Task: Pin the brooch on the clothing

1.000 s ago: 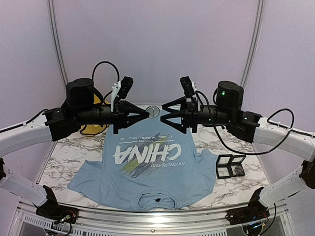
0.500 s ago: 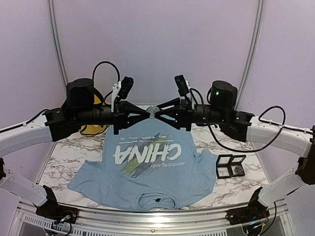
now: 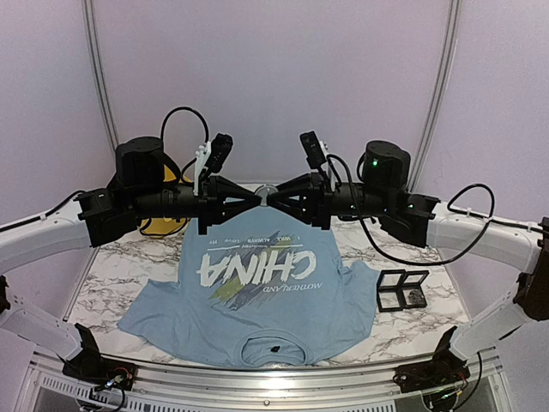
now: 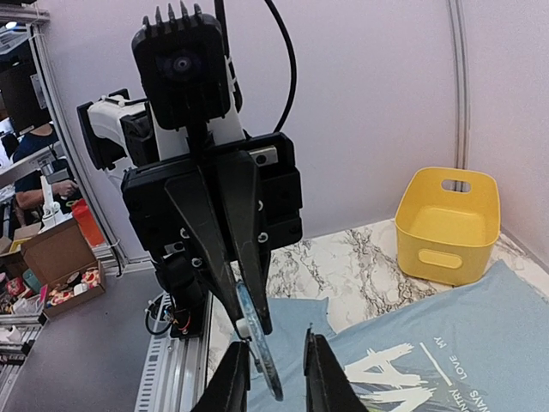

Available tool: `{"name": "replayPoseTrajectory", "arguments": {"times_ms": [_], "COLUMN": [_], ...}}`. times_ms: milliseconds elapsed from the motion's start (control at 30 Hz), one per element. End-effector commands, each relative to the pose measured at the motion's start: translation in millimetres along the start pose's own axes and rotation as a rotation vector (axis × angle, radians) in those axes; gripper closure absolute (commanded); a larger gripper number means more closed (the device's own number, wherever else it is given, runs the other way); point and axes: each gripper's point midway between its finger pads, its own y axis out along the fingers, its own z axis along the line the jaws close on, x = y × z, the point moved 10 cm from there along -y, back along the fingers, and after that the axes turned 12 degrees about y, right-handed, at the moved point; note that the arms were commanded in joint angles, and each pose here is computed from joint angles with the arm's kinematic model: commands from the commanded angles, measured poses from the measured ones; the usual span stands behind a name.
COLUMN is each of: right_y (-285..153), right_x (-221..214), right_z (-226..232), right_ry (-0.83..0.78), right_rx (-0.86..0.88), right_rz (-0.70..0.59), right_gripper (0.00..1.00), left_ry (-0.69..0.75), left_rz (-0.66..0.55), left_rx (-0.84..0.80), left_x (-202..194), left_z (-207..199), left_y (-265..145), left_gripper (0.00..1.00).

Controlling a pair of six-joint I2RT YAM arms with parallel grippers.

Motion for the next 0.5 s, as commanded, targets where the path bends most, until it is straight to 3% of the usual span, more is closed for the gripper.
{"name": "replayPoseTrajectory", "arguments": {"times_ms": [0,233,467], "right_y": [4,6,13], "right_x": [16,13,14], "right_z": [5,-2,-9], "right_ry": [-0.017,-0.001,0.008], "right_rx": [-0.008,-0.072,-0.103], "right_rz": [-0.043,-0.026,0.000], "right_gripper": [0.85,0.95,0.95], "left_ry": [0.046,0.098,0.132], "left_rz": [-0.048,-0.021,-0.014], "left_rx": [-0.011,-0.041,-0.103], "left_x": [12,11,11], "left_z": [-6,-16,-26], "left_y": [-5,-1,7], "left_gripper": [1.00,1.00,1.00]}}
